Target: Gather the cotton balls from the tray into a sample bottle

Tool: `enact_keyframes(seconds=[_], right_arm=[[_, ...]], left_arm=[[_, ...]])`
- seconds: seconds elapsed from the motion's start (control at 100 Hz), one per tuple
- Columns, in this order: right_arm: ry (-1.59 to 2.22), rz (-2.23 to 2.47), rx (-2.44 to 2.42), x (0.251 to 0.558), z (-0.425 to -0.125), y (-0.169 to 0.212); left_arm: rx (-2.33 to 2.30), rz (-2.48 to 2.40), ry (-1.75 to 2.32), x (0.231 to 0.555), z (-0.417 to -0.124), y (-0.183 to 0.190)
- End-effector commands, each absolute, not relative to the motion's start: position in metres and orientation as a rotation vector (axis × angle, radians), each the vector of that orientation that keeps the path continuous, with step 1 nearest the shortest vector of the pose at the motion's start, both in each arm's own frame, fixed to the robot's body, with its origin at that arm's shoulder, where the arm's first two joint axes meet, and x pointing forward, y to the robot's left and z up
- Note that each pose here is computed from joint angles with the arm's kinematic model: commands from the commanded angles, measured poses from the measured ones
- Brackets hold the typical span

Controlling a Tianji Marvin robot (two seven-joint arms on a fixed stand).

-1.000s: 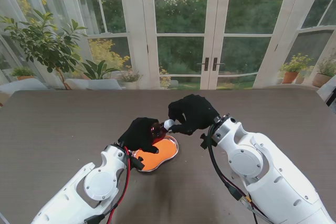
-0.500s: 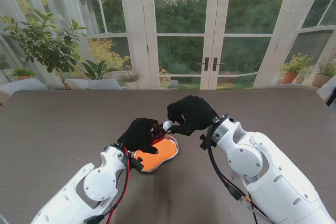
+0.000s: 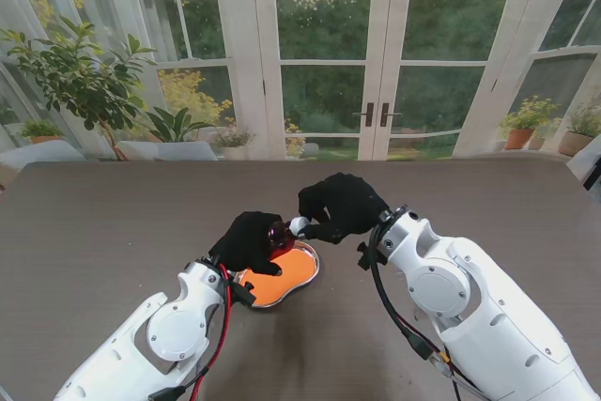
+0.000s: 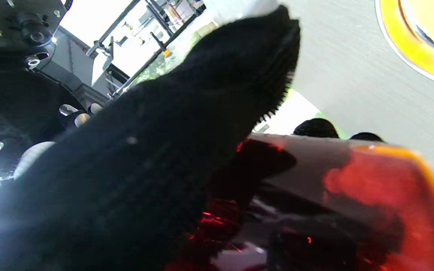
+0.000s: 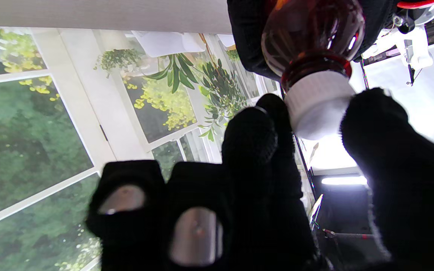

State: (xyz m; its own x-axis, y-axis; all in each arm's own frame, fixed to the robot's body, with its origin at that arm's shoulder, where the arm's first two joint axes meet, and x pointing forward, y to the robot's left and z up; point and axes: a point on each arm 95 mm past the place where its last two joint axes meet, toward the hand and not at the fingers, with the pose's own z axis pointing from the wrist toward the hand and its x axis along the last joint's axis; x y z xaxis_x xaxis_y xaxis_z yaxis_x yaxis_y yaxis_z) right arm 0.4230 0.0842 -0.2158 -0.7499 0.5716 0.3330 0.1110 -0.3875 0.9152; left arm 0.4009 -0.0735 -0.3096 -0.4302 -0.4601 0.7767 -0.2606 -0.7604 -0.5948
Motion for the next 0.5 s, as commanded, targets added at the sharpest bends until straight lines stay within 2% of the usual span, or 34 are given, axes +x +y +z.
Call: enact_keyframes(seconds=[0.0, 0.49], right_arm=[[1.562, 2.2, 0.933, 0.4209, -0.2216, 0.0858], [1.65, 2.202, 0.921, 0.4199, -0.2225, 0.0851]], left_arm=[[-1.593, -2.359, 1.049, 0.3983, -0.3059, -0.0787], [-1.585, -2.346, 1.093, 0.3935, -0.3073, -0.0763]])
